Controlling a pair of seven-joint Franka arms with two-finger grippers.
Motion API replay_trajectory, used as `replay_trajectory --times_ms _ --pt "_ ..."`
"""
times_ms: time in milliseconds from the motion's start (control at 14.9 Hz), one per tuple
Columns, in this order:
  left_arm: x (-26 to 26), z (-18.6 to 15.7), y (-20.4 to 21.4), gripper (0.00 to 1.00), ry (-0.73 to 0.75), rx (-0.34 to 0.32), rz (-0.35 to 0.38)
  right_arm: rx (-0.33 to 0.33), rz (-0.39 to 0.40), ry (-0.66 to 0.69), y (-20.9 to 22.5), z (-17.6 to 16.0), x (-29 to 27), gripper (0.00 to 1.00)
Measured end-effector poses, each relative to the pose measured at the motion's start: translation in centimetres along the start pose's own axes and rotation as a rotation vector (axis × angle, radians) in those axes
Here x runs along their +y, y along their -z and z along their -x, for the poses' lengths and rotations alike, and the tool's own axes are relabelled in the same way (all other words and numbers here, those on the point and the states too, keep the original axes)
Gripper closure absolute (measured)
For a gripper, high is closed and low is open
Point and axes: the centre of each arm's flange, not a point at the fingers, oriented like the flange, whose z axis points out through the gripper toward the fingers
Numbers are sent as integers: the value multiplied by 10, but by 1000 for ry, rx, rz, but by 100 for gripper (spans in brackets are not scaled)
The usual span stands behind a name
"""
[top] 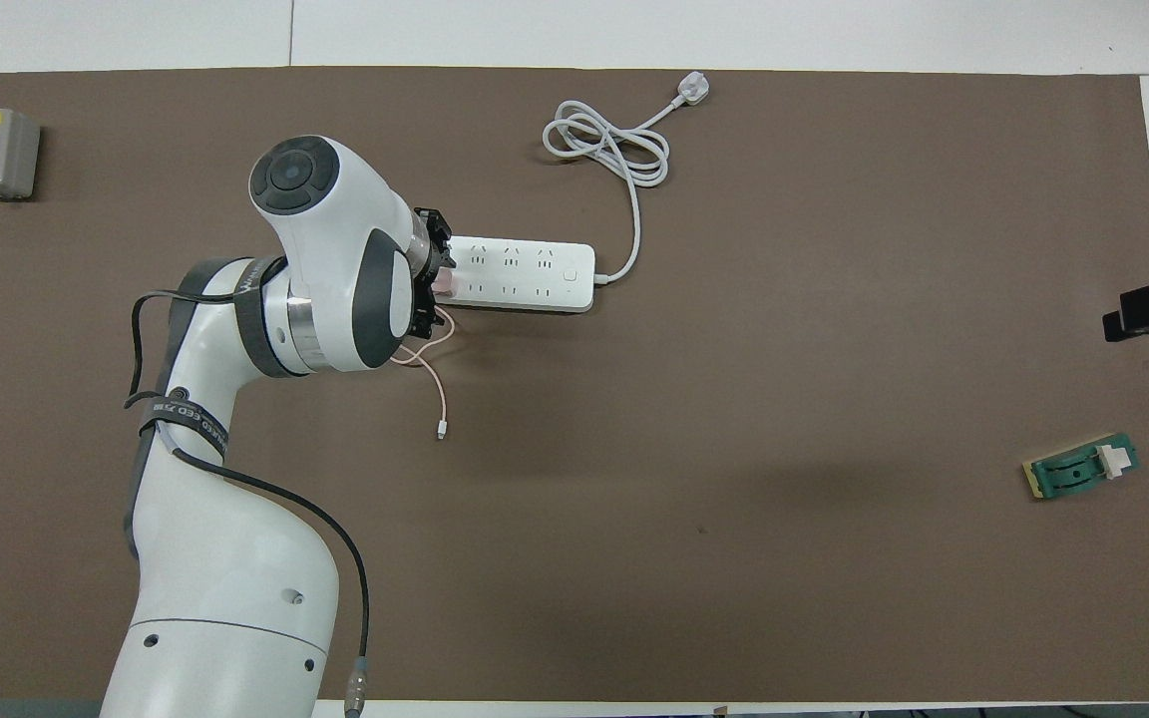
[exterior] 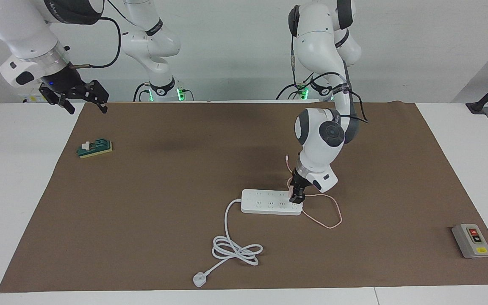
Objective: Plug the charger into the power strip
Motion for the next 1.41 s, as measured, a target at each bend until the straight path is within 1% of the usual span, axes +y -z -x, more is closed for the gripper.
replay_trajectory --times_ms 135,337,538,740,875,1010,1144,1413 --pt "3 -10 16 0 14 3 -32 0 0 0 0 0 0 0" --pt "4 -19 43 0 10 -2 -48 0 0 0 0 0 0 0" --pt "6 -29 78 0 7 -6 -37 0 0 0 0 0 0 0" --pt "3 -51 148 0 -10 1 6 0 0 0 0 0 0 0" --pt "-6 -70 195 0 -60 8 26 0 0 0 0 0 0 0" --pt "-14 -84 226 0 -153 11 47 0 0 0 0 0 0 0" --pt "-22 -96 247 0 -286 9 67 0 0 0 0 0 0 0" --pt "-37 -124 277 0 -667 35 91 0 0 0 0 0 0 0"
